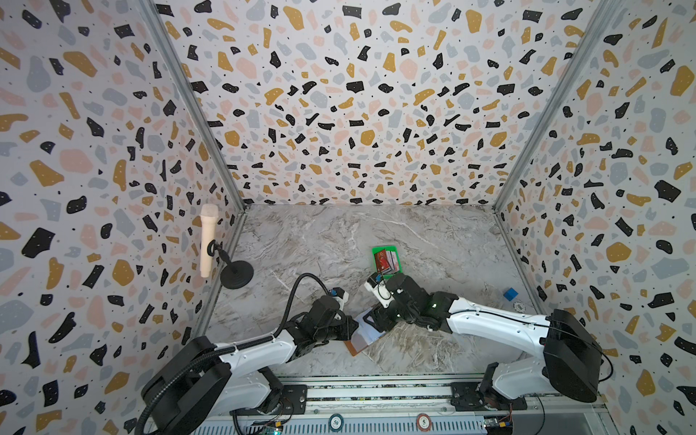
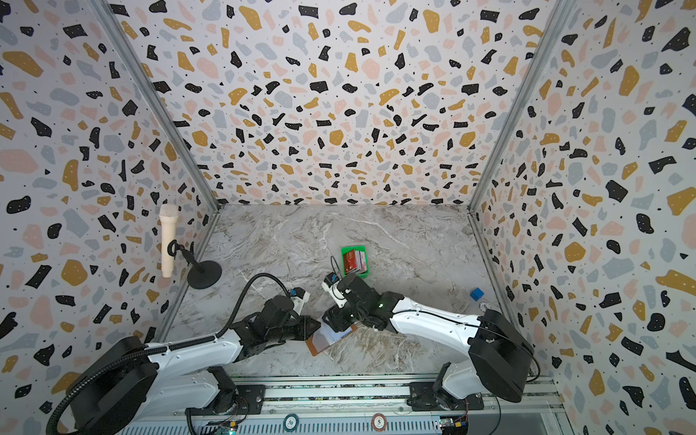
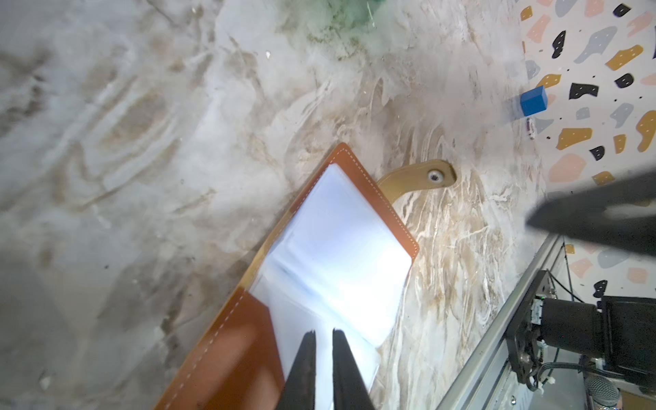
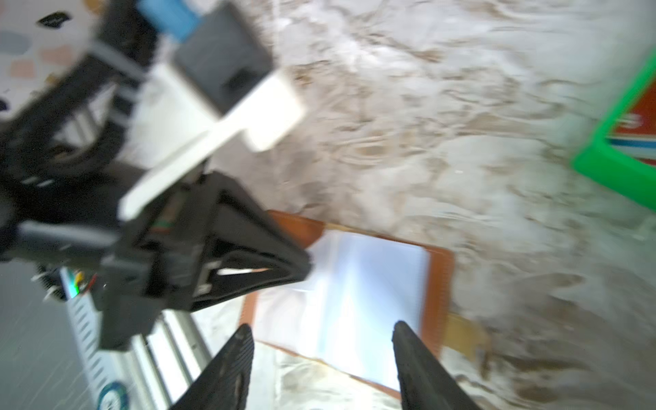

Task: Insert credit cards into a card holder
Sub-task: Move the card holder to the center of the table.

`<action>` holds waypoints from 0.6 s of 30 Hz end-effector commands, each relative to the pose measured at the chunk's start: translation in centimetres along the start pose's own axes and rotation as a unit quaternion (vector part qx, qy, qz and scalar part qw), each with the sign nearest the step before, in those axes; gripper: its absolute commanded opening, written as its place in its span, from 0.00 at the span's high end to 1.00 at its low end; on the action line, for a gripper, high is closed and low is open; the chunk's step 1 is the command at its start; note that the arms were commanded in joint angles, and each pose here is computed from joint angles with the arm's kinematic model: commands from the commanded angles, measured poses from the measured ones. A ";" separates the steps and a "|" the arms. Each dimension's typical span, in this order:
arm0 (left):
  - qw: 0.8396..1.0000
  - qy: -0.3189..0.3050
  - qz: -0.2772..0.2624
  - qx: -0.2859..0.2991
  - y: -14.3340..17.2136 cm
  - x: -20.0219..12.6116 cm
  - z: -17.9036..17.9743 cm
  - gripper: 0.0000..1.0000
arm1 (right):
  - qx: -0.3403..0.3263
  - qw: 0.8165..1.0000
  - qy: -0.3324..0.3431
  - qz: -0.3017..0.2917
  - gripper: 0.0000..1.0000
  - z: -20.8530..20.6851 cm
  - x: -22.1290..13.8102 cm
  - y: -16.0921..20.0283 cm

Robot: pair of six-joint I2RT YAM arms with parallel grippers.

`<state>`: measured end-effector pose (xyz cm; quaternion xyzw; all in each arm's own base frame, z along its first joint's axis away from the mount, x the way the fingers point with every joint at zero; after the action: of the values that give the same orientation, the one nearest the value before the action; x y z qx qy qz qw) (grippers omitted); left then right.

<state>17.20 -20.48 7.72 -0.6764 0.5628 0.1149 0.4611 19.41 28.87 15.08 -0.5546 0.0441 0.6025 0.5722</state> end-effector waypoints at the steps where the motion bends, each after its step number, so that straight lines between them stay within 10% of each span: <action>1: 1.000 -0.018 0.005 0.001 0.8 -0.3 0.7 0.87 | 0.050 0.999 0.020 -0.001 0.36 -3.0 0.2 0.3; 10: 0.998 -0.024 -0.055 0.011 -1.7 -2.8 -0.6 0.80 | 0.078 0.996 0.035 0.031 0.43 -5.7 3.4 1.4; 18: 0.997 0.009 -0.077 0.028 -3.6 -3.9 -3.3 0.79 | 0.099 0.993 0.067 0.020 1.00 -6.8 3.3 2.1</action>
<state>17.73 -19.90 12.74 -0.7066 0.5147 0.0758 0.4797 22.76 26.19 8.33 -0.5328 0.1523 0.5883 0.5890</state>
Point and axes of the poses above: each gripper's point midway between its finger pads, its own x axis out along the fingers, its own z axis along the line the jaws close on, y = z × x, the point moved 5 cm from there along -x, back along the fingers, and after that the axes turned 6 degrees about x, right-handed, at the moved point
